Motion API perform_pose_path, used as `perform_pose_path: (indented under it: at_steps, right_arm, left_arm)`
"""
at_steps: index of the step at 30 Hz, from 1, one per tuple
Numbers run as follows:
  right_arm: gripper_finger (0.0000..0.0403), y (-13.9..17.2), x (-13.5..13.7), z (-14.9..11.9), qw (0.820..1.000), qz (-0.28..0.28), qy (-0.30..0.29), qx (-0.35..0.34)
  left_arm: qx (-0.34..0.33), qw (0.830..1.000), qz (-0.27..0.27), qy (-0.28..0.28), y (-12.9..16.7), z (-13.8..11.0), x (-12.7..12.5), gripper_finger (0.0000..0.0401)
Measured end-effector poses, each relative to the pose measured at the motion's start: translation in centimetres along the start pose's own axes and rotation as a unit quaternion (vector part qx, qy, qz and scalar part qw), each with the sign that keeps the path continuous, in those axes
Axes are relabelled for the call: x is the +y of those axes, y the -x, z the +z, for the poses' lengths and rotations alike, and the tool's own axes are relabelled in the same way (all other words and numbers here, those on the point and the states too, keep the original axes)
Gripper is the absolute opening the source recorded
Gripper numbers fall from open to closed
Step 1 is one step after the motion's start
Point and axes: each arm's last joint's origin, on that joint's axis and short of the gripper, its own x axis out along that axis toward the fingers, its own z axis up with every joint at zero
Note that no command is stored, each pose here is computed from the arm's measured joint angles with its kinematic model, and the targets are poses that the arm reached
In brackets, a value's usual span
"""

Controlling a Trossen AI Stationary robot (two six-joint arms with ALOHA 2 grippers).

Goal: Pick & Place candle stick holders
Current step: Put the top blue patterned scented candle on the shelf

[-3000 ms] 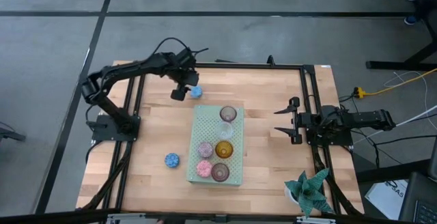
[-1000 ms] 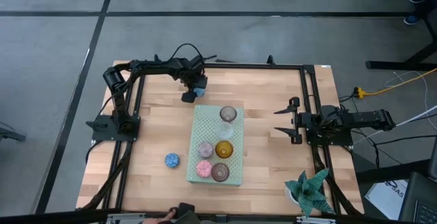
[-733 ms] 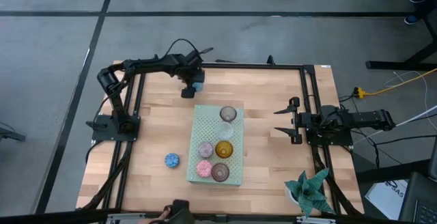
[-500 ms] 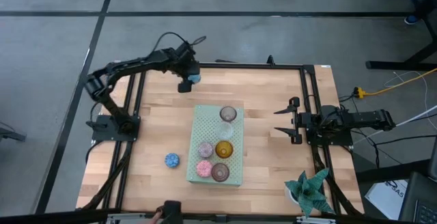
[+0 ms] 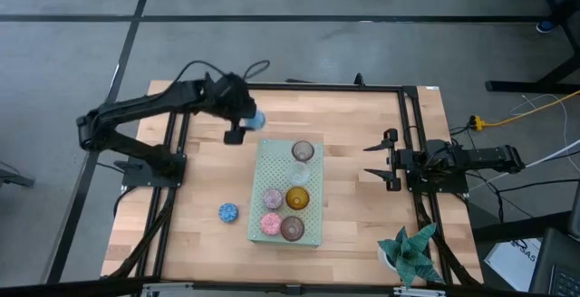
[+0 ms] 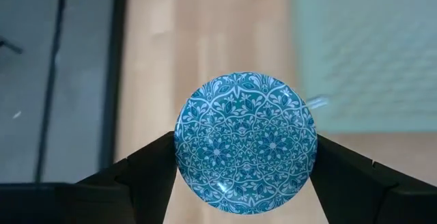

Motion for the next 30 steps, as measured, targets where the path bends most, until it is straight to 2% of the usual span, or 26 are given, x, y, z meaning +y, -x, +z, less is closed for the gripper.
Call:
perform_pose_path:
  at_steps: [7,13,19,26,30]
  right_arm:
    - [0.0288,0.0,0.0,0.0,1.000,0.000,0.000,0.000]
    - [0.0288,0.0,0.0,0.0,1.000,0.000,0.000,0.000]
    - [0.0288,0.0,0.0,0.0,1.000,0.000,0.000,0.000]
    - [0.0288,0.0,0.0,0.0,1.000,0.000,0.000,0.000]
    - [0.0288,0.0,0.0,0.0,1.000,0.000,0.000,0.000]
  left_arm:
    - [-0.033,0.997,-0.065,-0.005,1.0,3.1,-5.2,0.0283]
    - [-0.032,0.994,-0.103,-0.013,0.7,4.9,-8.8,0.0283]
    - [-0.007,0.992,-0.124,-0.026,-1.0,6.4,-10.7,0.0283]
    - [0.062,0.987,-0.141,-0.046,-3.3,7.5,-12.0,0.0283]
    - [0.066,0.985,-0.147,-0.067,-3.8,8.2,-12.6,0.0283]
